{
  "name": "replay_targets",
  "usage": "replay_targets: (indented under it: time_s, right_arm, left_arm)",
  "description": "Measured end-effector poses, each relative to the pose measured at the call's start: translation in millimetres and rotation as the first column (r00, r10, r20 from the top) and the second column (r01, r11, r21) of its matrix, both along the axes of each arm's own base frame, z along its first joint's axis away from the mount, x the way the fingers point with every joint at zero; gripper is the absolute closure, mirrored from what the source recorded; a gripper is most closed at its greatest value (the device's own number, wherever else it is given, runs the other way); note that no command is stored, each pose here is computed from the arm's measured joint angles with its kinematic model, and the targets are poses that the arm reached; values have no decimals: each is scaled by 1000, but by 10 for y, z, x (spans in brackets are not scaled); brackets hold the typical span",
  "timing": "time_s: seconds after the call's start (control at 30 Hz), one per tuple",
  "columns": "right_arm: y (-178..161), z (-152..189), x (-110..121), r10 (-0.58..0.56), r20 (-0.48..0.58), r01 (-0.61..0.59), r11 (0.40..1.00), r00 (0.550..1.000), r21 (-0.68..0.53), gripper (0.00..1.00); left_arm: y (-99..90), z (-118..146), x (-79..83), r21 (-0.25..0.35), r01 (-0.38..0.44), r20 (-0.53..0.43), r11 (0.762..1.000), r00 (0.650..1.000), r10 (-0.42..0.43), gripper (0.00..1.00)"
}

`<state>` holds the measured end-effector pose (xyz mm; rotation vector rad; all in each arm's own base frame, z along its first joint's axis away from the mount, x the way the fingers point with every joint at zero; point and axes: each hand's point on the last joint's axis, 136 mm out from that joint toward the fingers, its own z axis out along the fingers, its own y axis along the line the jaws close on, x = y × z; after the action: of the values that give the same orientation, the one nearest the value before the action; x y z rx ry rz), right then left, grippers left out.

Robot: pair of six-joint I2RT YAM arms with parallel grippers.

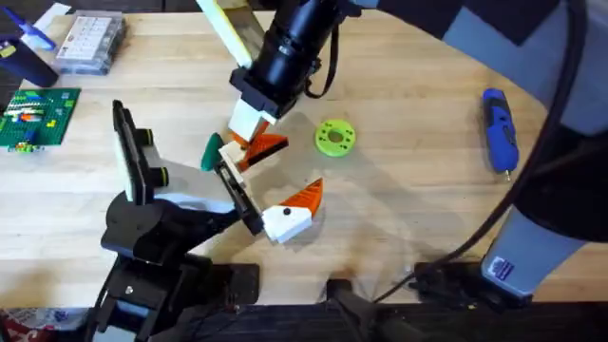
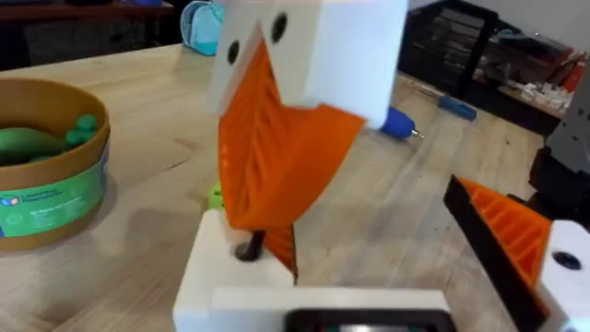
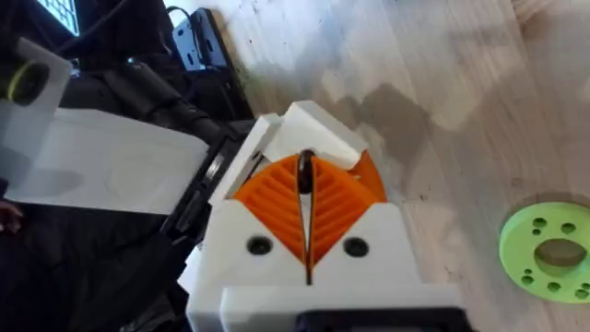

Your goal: Pick up the gripper from the table and insert it into the empty holder that is missing its gripper. Then pick up a screw, insert it into the mounting hole, and use the screwdriver to tighten it. Finally, clean up the table by picking up the vegetable and placing it into the bucket.

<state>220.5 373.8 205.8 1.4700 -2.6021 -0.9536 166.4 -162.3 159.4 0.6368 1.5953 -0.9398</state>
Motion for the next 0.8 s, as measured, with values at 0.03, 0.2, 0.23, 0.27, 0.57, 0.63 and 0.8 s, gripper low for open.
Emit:
replay_targets:
  time_s: [0.03,0.2,0.23,0.27,0.57,0.63,0.8]
  right_arm:
    - [-11,12,3,-2,1,2,1000,1000,-3,998]
    - [-83,190,79,-17,66,19,999,998,-26,998]
    - [-105,226,94,-20,82,23,999,996,-34,998]
    - [-125,264,107,-23,97,27,999,995,-40,998]
    - [-227,491,129,-35,155,44,997,987,-56,998]
    - [-249,535,116,-35,157,45,997,987,-57,998]
    - [-275,663,103,-39,175,47,998,984,-44,998]
  left_arm:
    - [0,0,0,0,0,0,1000,1000,0,11]
    - [0,0,0,0,0,0,1000,1000,0,11]
    - [0,0,0,0,0,0,1000,1000,0,11]
    - [0,-1,0,0,0,0,1000,1000,0,11]
    - [0,0,0,0,0,0,1000,1000,0,11]
    - [0,0,0,0,0,0,1000,1000,0,11]
    - [0,0,0,0,0,0,1000,1000,0,11]
